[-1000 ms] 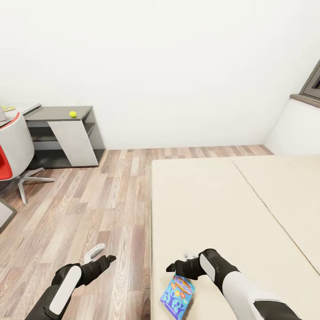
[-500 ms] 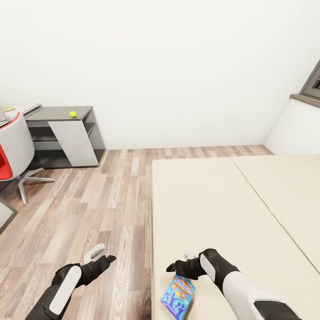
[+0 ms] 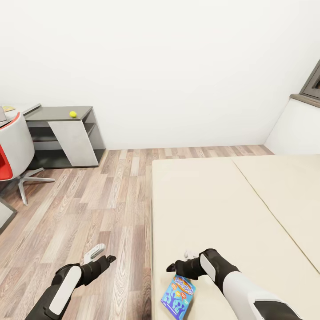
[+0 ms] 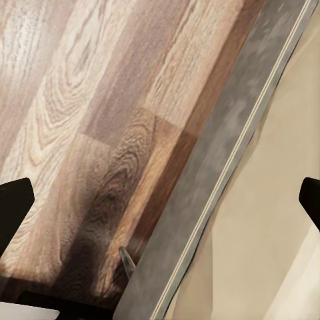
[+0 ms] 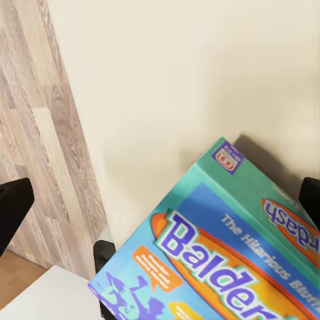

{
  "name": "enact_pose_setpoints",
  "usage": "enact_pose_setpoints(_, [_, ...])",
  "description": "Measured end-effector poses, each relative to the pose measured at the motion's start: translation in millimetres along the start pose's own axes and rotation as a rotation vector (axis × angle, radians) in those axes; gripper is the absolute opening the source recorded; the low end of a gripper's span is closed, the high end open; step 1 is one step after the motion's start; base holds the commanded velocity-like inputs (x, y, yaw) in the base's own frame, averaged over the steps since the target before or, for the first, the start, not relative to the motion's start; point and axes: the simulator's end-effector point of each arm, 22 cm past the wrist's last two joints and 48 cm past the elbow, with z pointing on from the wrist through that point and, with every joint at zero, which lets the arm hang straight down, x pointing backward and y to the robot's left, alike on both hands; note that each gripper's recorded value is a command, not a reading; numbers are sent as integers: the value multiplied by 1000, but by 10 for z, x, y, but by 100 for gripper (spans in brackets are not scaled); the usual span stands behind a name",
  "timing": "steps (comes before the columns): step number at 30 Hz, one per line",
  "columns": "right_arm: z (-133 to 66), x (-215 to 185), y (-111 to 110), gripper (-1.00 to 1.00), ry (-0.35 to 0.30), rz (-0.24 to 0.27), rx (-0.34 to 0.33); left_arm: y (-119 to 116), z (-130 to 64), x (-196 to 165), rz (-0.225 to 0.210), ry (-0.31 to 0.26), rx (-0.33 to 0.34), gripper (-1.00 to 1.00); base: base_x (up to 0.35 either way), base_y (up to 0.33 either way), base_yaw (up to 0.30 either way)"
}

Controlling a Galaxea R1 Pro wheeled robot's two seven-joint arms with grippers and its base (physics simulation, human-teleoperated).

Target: Put all the toys in the child's room - the three board games (two on the bed and one on the table), the two jigsaw puzzles on the table, and the tennis ball on the table - inside the toy box on the table in the child's room.

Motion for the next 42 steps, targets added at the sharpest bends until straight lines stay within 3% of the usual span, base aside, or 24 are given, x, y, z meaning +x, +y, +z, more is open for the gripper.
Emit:
enact_pose_setpoints(22, [-1,-1,-3,100,0,0,0,-3,2,4,-1,0,0,100,0,130,0])
enact_pose_setpoints(42, [-2,-3,-3,100,-1,0,0,-6,3,4,-1,0,1,100,0,25,0])
